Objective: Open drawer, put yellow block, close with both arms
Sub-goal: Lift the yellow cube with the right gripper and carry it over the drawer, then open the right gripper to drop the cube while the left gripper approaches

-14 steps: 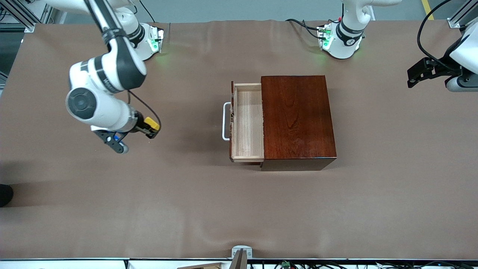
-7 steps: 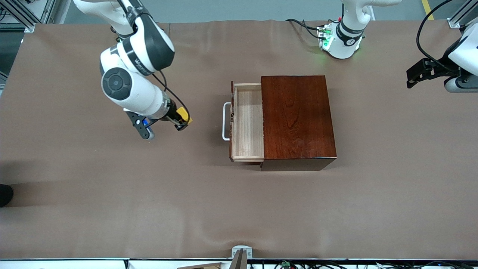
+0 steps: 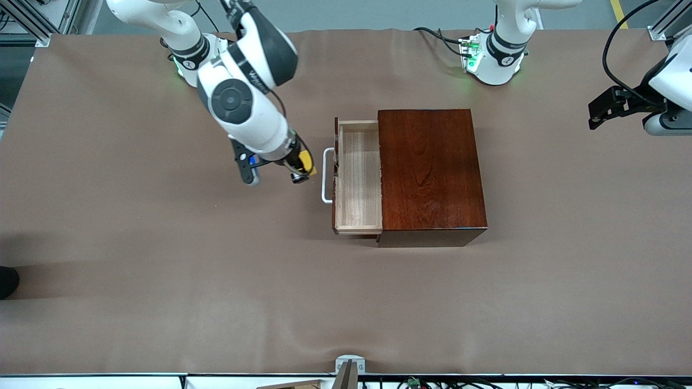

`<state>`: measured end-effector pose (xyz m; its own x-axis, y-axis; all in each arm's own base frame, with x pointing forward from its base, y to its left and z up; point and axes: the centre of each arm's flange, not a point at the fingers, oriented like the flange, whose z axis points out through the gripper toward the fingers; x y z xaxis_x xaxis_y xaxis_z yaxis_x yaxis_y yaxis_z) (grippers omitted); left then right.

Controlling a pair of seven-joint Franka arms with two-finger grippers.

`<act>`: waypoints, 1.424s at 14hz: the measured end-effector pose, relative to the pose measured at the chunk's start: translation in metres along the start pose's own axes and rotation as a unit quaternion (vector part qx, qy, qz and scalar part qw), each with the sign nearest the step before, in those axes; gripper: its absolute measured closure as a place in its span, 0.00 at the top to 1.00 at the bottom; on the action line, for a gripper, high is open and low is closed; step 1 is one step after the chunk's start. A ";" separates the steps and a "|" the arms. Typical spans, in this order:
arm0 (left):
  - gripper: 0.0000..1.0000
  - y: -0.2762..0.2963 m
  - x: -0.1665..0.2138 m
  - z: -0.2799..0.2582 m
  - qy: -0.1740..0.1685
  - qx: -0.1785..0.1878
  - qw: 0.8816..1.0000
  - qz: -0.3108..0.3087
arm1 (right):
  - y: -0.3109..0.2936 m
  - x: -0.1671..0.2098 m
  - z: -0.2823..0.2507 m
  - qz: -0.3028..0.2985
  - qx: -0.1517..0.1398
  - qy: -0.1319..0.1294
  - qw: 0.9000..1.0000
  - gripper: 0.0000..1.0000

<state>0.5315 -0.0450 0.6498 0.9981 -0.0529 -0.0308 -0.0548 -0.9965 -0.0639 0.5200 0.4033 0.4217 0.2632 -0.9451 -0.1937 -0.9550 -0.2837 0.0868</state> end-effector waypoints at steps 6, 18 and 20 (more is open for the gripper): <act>1.00 0.001 0.005 0.004 0.005 0.000 1.000 0.000 | -0.011 -0.047 0.034 0.055 0.021 -0.008 0.998 0.56; 1.00 0.030 0.006 0.004 0.010 -0.014 1.000 0.006 | -0.005 -0.093 0.090 0.067 0.020 -0.007 0.998 0.56; 1.00 0.059 0.005 0.005 0.007 -0.018 1.000 0.005 | -0.006 -0.092 0.102 0.069 0.016 -0.004 0.998 0.56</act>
<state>0.5331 -0.1033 0.6407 0.9978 -0.0641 -0.0179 -0.0646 -0.9976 -0.0268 0.4875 0.5086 0.3391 0.1290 -0.9734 -0.1892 -0.9858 -0.1466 0.0823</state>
